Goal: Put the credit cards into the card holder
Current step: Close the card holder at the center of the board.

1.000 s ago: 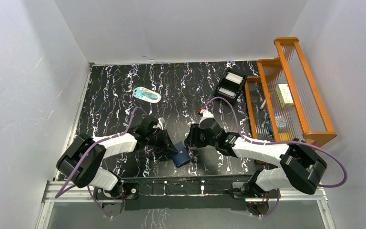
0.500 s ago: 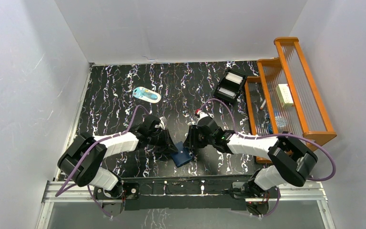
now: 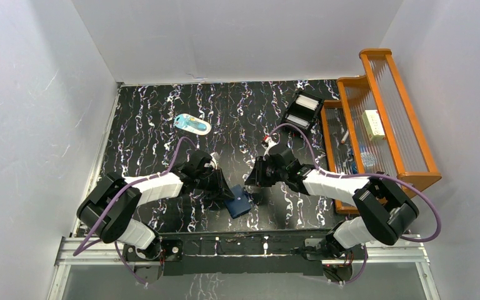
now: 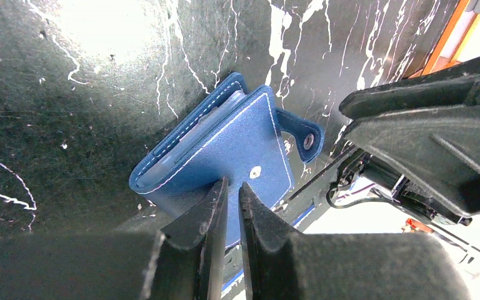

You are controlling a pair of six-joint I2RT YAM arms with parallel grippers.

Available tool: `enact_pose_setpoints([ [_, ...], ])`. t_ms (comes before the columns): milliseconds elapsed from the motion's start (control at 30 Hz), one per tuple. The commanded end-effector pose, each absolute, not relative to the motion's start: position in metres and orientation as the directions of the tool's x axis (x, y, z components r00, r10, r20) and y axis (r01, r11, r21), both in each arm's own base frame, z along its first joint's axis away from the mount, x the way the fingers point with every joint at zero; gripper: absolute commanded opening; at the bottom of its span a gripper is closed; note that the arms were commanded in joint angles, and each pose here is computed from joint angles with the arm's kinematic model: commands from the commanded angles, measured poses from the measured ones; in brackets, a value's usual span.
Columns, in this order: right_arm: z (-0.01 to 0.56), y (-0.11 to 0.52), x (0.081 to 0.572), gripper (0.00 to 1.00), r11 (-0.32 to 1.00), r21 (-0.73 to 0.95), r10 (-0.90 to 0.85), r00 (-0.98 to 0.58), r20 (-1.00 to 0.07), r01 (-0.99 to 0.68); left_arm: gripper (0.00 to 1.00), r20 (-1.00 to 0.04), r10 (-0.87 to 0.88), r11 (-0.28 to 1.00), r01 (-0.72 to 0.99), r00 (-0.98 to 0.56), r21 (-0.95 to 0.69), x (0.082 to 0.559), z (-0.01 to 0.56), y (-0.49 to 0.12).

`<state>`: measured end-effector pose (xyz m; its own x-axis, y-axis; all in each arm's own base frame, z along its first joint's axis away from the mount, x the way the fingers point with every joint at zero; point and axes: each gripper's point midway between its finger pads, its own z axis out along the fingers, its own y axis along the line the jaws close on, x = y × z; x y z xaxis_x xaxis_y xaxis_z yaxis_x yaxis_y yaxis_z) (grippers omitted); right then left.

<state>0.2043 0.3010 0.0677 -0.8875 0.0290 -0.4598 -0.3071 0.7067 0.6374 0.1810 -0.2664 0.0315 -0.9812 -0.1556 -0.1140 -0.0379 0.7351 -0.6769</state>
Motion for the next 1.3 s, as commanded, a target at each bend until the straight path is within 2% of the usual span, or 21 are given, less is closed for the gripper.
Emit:
enact_pose_setpoints([
  [0, 0.087, 0.31, 0.214, 0.24, 0.654, 0.681, 0.054, -0.877, -0.477, -0.329, 0.13, -0.154, -0.176, 0.809, -0.055, -0.972, -0.585, 0.185, 0.011, -0.25],
  [200, 0.078, 0.32, 0.206, 0.19, 0.623, 0.715, 0.017, -0.909, -0.417, -0.317, 0.13, -0.155, -0.176, 0.809, -0.053, -0.972, -0.586, 0.185, 0.012, -0.251],
  [933, 0.06, 0.327, 0.186, 0.22, 0.604, 0.737, -0.048, -0.937, -0.346, -0.303, 0.13, -0.153, -0.174, 0.822, -0.058, -0.973, -0.567, 0.184, 0.007, -0.253],
  [1267, 0.041, 0.325, 0.174, 0.22, 0.647, 0.7, -0.114, -0.945, -0.306, -0.304, 0.13, -0.155, -0.174, 0.829, -0.06, -0.972, -0.556, 0.184, 0.006, -0.251],
])
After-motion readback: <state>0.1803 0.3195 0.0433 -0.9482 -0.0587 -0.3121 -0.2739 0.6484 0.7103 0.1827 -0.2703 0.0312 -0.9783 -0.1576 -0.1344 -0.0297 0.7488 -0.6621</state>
